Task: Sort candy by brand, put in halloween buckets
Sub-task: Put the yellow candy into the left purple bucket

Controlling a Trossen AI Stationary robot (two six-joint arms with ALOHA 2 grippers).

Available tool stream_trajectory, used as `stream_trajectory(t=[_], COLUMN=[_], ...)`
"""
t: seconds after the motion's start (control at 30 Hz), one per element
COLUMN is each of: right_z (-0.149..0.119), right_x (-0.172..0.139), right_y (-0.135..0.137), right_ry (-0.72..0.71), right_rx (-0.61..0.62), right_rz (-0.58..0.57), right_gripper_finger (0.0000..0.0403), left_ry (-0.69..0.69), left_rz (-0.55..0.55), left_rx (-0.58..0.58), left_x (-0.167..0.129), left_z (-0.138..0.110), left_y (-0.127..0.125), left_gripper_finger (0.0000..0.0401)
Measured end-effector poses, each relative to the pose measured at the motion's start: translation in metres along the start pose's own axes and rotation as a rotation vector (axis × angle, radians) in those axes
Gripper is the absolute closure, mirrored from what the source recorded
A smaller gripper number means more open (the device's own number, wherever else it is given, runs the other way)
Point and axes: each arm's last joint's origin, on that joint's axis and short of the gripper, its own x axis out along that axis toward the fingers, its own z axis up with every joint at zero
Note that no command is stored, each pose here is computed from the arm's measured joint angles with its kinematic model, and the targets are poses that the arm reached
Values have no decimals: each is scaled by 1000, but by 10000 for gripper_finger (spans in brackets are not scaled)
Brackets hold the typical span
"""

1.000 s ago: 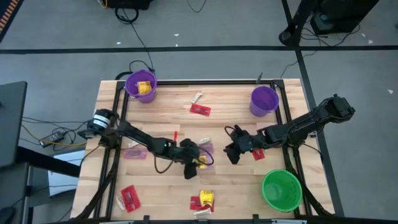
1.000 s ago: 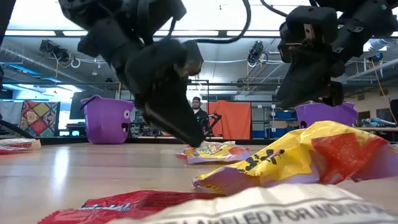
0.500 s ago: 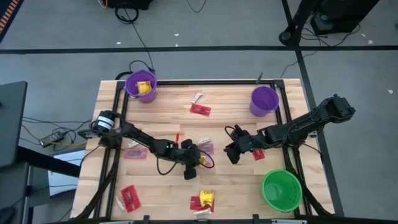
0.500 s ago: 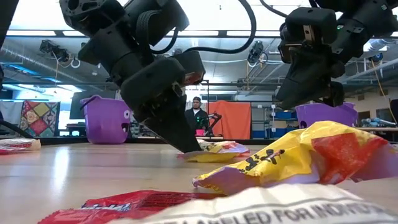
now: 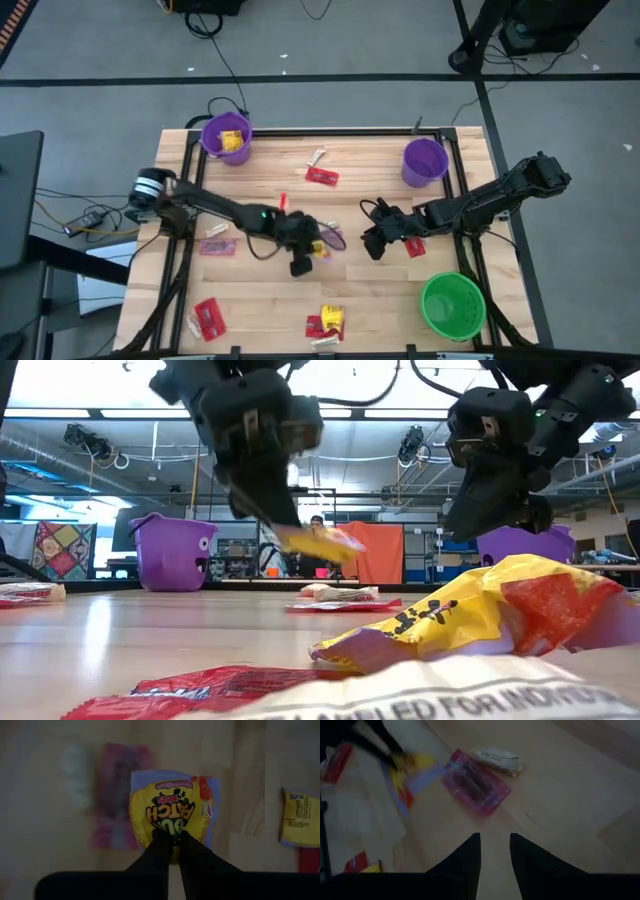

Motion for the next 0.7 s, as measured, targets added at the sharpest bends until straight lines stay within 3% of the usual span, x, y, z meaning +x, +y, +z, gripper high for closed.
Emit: stream_trajectory(t=[0.13,0.37,0.7], right_z=[4,10,12], right_x=[1,2,2], right_y=[-2,-6,-6], right_ry=[-17,-42,-55], right_rx=[0,15,43], right_rz=[-10,-28,-20], right_gripper_finger=[286,286,286], left_ry=[-31,-46,-43], left_rz=[66,308,537], left_rx=[-14,-111,-310], left_x=[-40,-103,-152], left_z=[12,15,4], left_y=[24,89,182], left_gripper_finger=[377,376,375])
